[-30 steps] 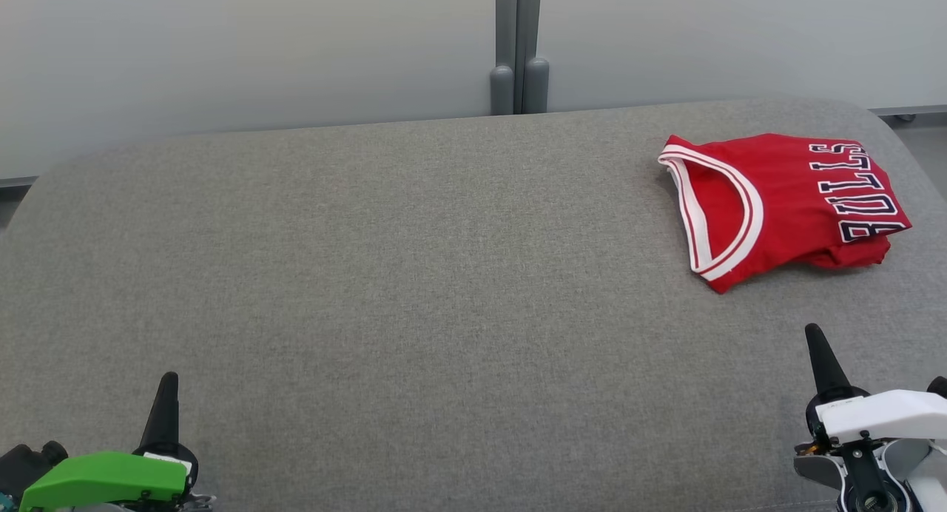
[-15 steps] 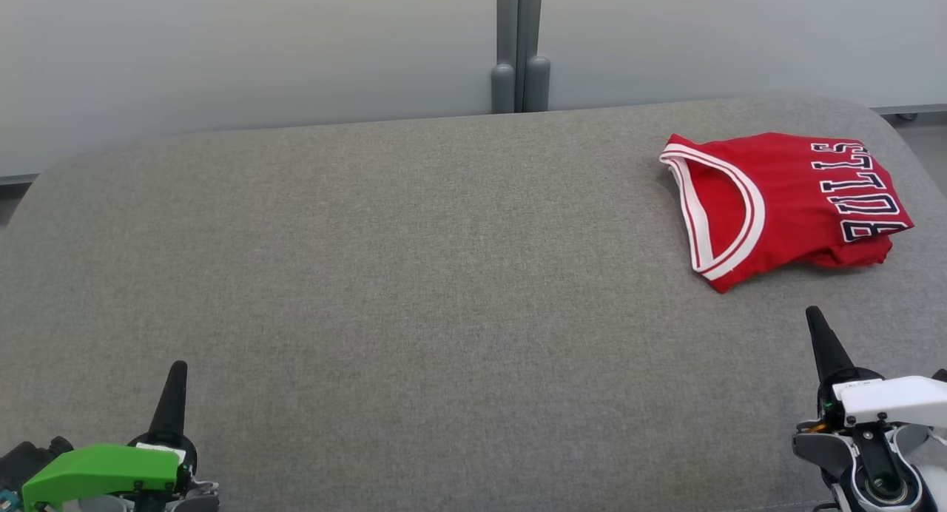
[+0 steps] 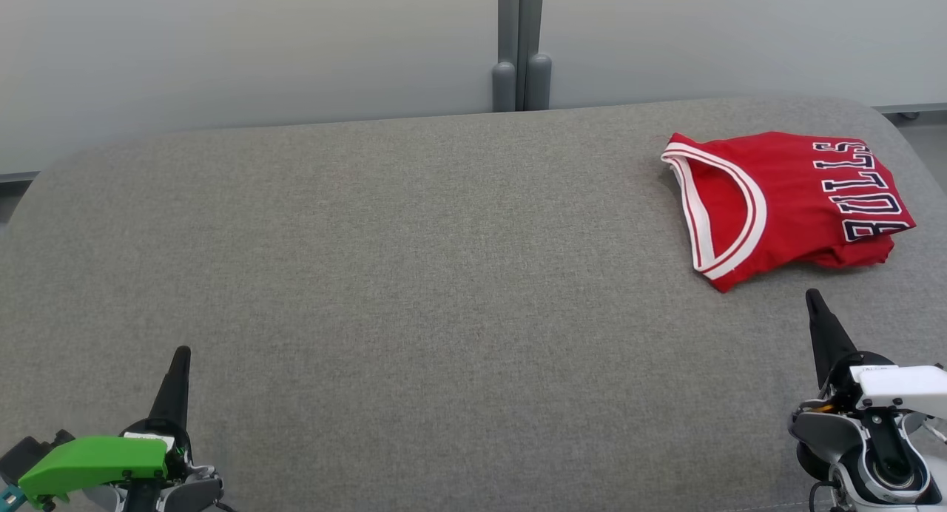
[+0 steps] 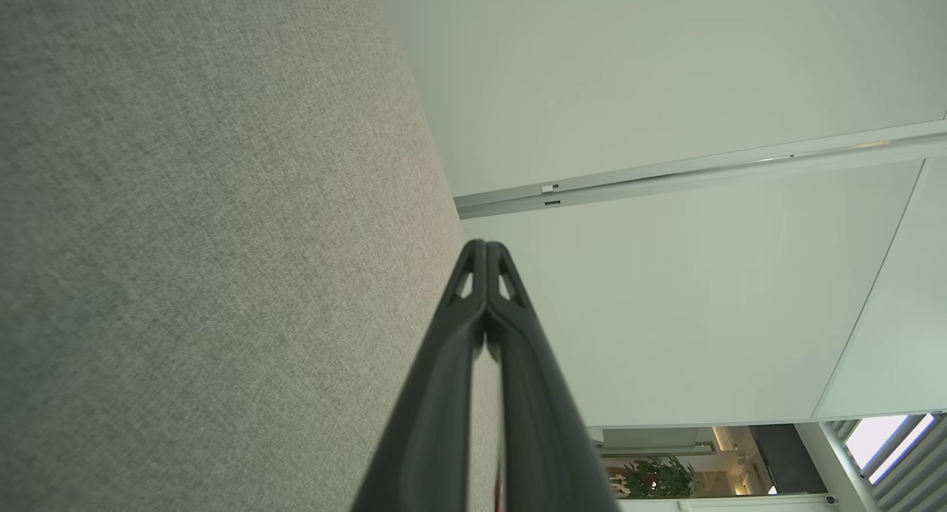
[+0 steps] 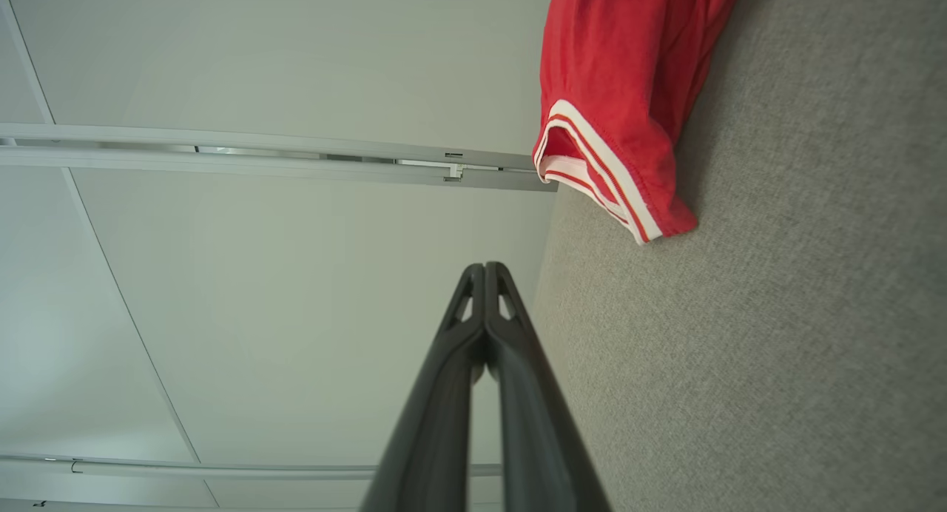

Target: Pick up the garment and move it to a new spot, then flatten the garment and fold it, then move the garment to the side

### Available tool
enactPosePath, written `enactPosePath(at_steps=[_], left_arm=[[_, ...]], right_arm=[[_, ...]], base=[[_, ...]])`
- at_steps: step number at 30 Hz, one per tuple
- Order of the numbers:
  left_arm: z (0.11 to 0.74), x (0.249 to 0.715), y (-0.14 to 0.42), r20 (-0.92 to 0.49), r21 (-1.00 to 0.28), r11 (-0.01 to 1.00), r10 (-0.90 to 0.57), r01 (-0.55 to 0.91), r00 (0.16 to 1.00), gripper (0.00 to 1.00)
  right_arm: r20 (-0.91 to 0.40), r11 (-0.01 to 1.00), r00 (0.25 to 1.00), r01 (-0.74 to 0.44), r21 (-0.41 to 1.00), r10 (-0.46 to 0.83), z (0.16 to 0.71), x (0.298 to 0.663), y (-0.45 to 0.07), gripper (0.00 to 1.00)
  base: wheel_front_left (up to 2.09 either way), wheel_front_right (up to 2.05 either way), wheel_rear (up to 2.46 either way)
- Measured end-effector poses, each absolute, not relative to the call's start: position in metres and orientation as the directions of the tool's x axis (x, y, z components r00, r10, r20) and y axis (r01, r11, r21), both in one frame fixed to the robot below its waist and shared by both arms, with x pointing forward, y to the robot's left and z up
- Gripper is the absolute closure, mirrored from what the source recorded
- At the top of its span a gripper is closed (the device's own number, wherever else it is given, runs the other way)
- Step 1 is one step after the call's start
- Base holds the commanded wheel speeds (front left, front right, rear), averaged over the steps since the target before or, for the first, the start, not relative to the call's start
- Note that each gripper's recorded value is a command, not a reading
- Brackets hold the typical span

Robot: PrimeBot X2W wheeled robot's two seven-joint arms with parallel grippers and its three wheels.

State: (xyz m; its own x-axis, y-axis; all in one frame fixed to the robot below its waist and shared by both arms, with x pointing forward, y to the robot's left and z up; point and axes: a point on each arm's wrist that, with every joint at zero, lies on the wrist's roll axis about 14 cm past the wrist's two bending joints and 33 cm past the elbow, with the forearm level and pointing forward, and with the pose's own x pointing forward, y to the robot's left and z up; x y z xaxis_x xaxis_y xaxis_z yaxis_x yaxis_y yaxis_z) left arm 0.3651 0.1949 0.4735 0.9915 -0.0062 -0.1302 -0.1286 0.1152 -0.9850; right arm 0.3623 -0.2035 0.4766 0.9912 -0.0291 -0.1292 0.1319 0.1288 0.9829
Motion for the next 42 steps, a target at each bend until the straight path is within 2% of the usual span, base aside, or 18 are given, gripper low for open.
enactPosePath(at_steps=[11, 42], left_arm=[[0.485, 0.373, 0.191, -0.085, -0.996, 0.005, -0.026, -0.085, 0.996, 1.0], [0.486, 0.373, 0.19, -0.082, -0.997, -0.001, -0.026, -0.082, 0.996, 1.0]], right_arm=[[-0.089, -0.006, 0.996, 0.089, 0.996, -0.031, 0.485, 0.37, -0.206, 1.0], [-0.09, -0.012, 0.996, 0.089, 0.996, -0.027, 0.485, 0.372, -0.205, 1.0]], base=[[0.0, 0.0, 0.0], [0.0, 0.0, 0.0]])
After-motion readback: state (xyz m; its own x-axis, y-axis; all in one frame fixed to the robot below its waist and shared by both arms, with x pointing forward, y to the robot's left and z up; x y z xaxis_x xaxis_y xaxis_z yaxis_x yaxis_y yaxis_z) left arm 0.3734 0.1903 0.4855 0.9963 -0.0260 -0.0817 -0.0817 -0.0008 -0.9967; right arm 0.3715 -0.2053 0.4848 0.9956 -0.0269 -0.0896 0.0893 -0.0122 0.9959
